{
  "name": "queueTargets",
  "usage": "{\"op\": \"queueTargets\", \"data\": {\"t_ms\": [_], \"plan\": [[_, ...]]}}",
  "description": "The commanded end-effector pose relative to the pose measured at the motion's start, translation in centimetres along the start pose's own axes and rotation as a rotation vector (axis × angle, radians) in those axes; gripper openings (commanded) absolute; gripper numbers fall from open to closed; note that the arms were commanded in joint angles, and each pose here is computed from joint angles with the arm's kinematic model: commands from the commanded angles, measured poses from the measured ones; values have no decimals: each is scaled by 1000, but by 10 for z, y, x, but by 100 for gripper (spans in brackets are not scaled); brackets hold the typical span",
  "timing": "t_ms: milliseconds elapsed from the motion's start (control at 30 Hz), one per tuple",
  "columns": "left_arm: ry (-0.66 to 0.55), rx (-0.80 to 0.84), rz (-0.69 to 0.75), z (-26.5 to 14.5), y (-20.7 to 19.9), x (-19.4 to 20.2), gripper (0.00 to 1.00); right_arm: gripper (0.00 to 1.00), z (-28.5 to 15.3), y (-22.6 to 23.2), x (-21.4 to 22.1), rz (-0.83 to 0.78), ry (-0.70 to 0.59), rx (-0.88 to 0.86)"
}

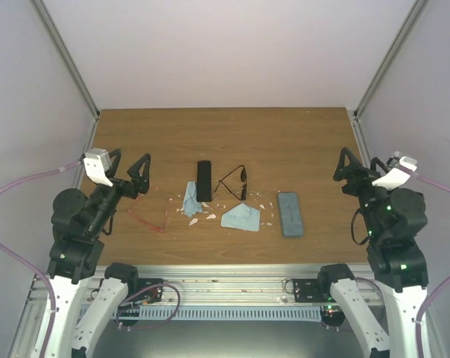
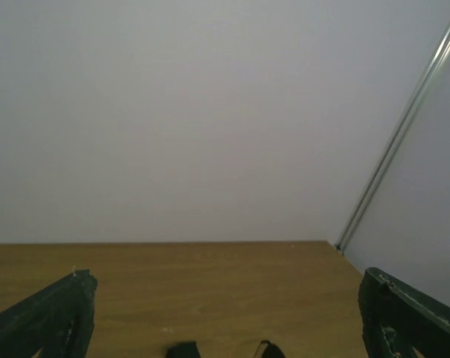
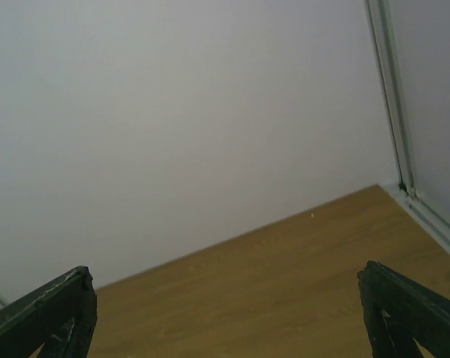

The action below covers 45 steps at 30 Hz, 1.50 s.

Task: Organize the sunglasses
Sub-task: Pick up the sunglasses case from the center of the board.

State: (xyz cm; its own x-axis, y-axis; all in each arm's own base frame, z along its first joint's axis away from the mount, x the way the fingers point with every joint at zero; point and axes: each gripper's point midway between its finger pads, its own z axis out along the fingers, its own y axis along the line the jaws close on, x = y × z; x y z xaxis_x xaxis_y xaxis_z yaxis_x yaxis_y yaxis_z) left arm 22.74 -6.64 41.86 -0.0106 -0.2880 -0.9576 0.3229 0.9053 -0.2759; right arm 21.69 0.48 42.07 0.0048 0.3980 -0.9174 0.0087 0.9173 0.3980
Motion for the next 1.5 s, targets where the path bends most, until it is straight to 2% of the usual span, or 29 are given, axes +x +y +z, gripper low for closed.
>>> {"op": "queueTargets", "data": {"t_ms": [0, 200, 400, 733, 967, 1200, 1467], "plan": [[28, 98, -27, 0, -8, 20, 96, 96, 18, -10, 44, 28, 139, 7], [52, 149, -63, -4, -5, 52, 98, 99, 52, -49, 120, 57, 336, 145], [79, 201, -113, 2, -3, 81, 99, 99, 70, -92, 217, 66, 589, 298], [119, 227, -125, 9, -2, 96, 99, 100, 54, -89, 332, 128, 886, 305], [100, 227, -123, 8, -2, 93, 99, 100, 25, -66, 376, 53, 998, 302], [95, 209, -140, 8, 2, 96, 99, 100, 1, -75, 392, -64, 1037, 436], [134, 209, -157, 11, 2, 102, 99, 87, -5, -80, 400, -198, 1047, 514]]}}
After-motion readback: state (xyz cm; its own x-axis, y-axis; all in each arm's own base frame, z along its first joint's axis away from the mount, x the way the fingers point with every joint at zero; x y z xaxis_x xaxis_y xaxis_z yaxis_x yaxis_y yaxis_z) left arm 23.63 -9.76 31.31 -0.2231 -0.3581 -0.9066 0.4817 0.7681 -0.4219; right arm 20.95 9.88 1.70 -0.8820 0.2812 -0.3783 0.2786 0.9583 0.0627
